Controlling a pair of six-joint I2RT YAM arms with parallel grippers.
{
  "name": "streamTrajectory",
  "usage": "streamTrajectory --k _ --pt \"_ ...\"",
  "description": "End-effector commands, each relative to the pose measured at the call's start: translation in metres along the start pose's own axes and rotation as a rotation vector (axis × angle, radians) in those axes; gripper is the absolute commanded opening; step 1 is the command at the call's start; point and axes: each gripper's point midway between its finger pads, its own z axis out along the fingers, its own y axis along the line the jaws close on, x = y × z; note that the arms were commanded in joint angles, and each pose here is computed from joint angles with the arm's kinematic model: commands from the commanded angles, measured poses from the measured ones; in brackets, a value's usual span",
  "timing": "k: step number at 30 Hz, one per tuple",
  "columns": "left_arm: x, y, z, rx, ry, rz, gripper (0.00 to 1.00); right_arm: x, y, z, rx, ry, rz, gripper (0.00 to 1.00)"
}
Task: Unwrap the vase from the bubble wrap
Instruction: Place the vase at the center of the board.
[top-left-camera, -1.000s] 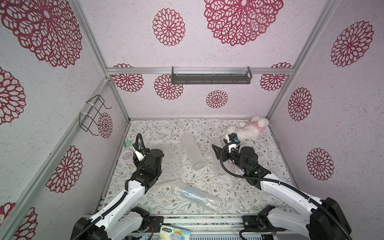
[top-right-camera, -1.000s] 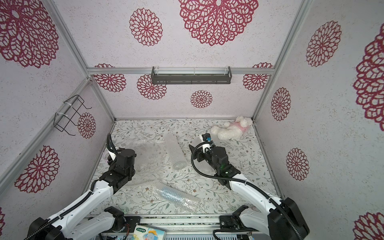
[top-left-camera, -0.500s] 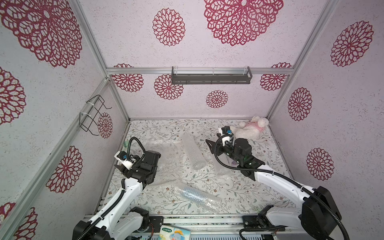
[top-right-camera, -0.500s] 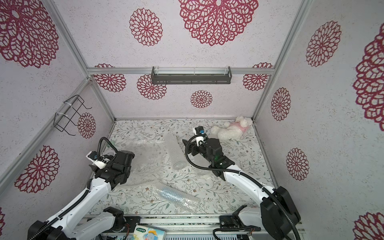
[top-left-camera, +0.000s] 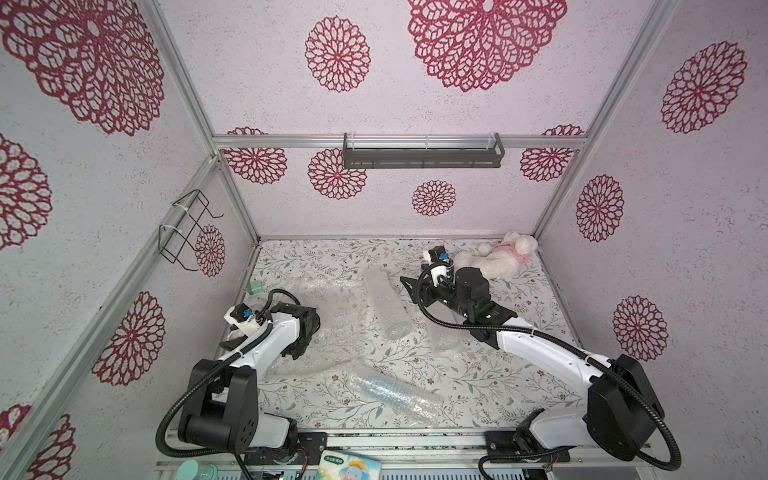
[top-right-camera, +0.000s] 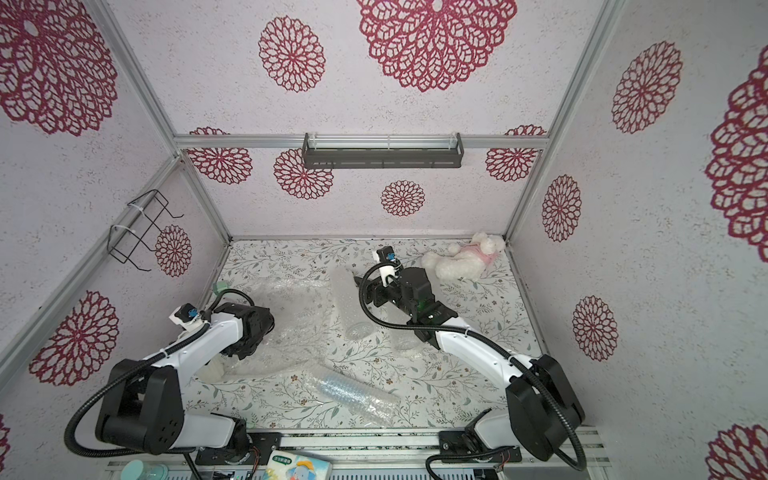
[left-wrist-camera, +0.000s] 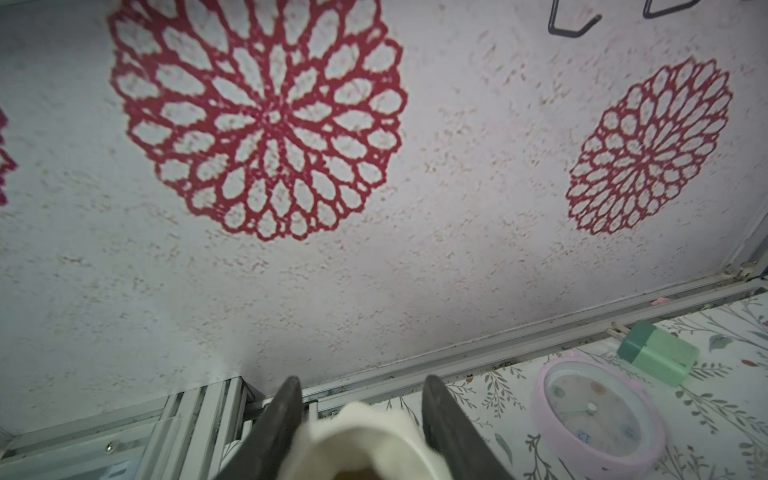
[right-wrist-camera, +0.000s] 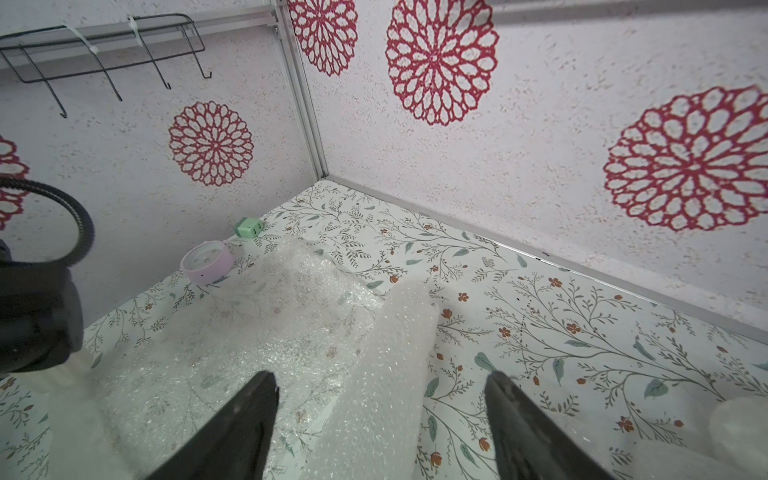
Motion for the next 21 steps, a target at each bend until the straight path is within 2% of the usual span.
streamTrajectory --k 1,10,21 --pt "-0.064 -0.004 -0.013 0.201 -0.234 -0.394 0.31 -0.016 0.006 -0.002 -0.011 -0.037 -0.01 0.81" --pt "-0.092 -0.006 -0.03 0.257 -0.247 -0.406 0.3 -0.018 0.008 -0.004 -0.015 -0.034 -0.009 0.81" --pt "-0.118 -0.039 -0.065 0.341 -0.24 -0.33 0.3 -0.02 0.016 -0.005 -0.029 -0.035 -0.014 0.81"
